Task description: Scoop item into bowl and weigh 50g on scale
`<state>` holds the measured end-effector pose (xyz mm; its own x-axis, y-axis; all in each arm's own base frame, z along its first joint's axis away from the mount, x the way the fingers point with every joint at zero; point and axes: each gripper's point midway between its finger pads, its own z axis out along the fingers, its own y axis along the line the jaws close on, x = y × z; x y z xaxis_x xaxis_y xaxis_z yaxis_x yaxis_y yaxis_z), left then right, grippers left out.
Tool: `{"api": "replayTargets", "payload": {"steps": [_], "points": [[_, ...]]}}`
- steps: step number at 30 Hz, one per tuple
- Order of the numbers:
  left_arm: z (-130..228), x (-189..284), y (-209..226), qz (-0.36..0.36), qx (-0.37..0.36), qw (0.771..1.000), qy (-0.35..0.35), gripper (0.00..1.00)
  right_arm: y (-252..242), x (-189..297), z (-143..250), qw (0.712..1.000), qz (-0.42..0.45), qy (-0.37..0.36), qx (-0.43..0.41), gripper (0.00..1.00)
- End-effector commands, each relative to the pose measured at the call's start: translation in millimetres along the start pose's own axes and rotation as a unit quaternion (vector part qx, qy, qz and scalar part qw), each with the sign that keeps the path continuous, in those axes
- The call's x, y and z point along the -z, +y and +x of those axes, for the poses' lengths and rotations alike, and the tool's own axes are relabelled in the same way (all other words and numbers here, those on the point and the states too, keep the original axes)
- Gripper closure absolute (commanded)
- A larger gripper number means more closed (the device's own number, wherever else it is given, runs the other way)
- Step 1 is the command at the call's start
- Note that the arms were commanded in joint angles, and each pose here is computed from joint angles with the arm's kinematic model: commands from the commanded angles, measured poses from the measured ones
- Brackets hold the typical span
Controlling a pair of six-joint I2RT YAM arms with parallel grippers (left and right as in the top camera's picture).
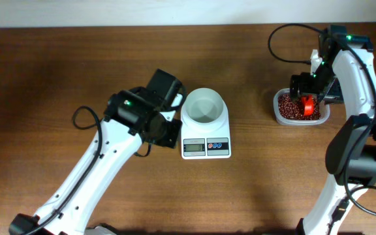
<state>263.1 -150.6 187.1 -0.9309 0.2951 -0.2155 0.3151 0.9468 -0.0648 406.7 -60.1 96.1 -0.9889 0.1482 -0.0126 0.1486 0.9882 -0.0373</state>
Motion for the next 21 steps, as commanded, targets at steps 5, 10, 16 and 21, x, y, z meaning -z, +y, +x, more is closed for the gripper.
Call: {"api": "replayTargets", "payload": {"steps": [5,10,16,21], "points": [[5,2,-6,0.003,-0.009,1.000,0.005,0.36,1,3,0,1.000,0.004,-0.004,0.004,0.01],[-1,1,-8,0.004,-0.028,1.000,-0.007,0.14,1,3,0,1.000,0.004,-0.004,0.004,0.01],[-8,-9,-17,0.008,-0.039,0.999,-0.008,0.11,1,3,0,1.000,0.004,-0.004,0.004,0.01],[-7,-16,-35,0.012,-0.046,0.999,-0.002,0.12,1,3,0,1.000,0.004,-0.004,0.004,0.01]]}}
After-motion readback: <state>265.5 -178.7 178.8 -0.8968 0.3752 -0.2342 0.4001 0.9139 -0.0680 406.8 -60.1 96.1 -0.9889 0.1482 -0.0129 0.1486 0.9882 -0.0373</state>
